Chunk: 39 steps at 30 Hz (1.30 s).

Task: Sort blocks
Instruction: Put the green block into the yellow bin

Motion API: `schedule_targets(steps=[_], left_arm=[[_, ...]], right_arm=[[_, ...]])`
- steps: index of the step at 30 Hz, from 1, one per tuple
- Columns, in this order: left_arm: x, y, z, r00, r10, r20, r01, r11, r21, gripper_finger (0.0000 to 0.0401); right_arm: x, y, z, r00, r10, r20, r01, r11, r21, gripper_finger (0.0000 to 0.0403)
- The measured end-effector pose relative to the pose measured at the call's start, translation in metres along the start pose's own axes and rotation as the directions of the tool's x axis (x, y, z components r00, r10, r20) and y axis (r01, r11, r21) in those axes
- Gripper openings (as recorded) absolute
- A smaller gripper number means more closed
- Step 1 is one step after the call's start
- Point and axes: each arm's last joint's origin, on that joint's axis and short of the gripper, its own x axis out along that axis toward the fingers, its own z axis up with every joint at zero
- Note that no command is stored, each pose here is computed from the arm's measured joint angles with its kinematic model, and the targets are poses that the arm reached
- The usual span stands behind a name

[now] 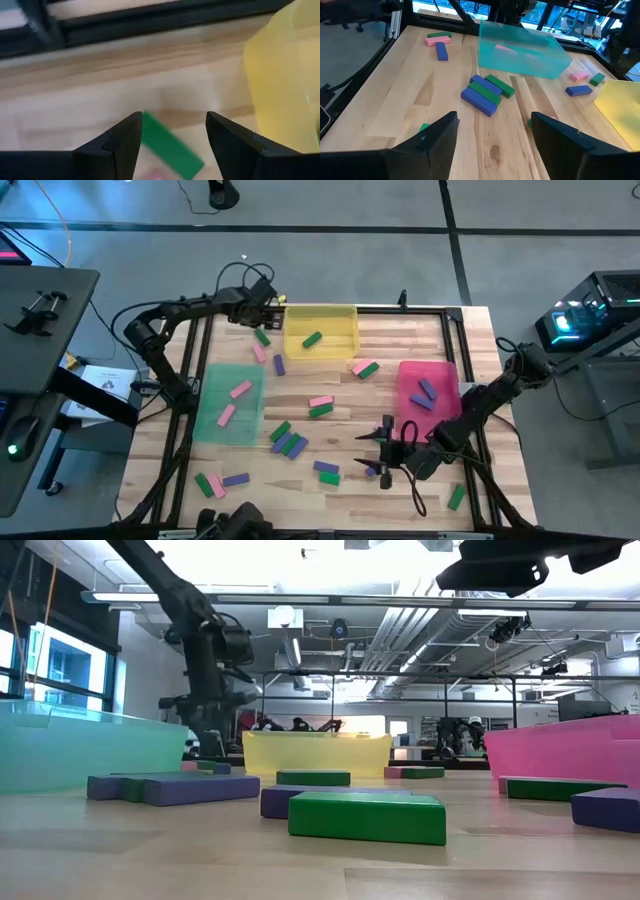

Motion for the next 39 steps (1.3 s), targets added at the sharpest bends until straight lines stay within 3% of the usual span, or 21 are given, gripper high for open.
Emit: schedule_targets(steps=[6,13,22,26,33,36,39], left_arm=[[0.002,0.006,0.000,0.998,0.039,-0.047,-0.042,0.997,-0.066,0.0209],[0.032,0.012,-0.004,0.987,0.049,-0.154,-0.071,0.988,-0.136,0.0209],[0.049,0.009,-0.004,0.985,0.038,-0.170,-0.063,0.988,-0.143,0.0205],[0.049,0.012,-0.003,0.983,0.041,-0.180,-0.065,0.990,-0.127,0.0173],[0.050,0.015,-0.001,0.984,0.041,-0.175,-0.059,0.993,-0.101,0.0066],[0.045,0.013,0.004,0.988,0.039,-0.149,-0.047,0.998,-0.051,0.0065],[0.023,0.004,0.017,0.999,0.009,-0.043,-0.010,1.000,-0.005,0.0065]], right_arm=[[0.000,0.000,0.000,1.000,0.001,0.000,-0.001,1.000,0.021,0.0236],[0.000,0.000,0.000,1.000,0.001,0.000,-0.001,1.000,0.019,0.0236],[0.000,0.000,0.000,1.000,0.002,-0.001,-0.002,1.000,0.018,0.0236],[0.000,0.000,0.000,1.000,0.010,-0.002,-0.010,1.000,0.018,0.0236],[0.000,0.001,0.000,1.000,0.020,-0.004,-0.020,1.000,0.018,0.0236],[0.000,0.001,0.000,1.000,0.020,-0.004,-0.020,1.000,0.018,0.0236],[0.000,0.001,0.000,1.000,0.020,-0.004,-0.020,1.000,0.017,0.0236]])
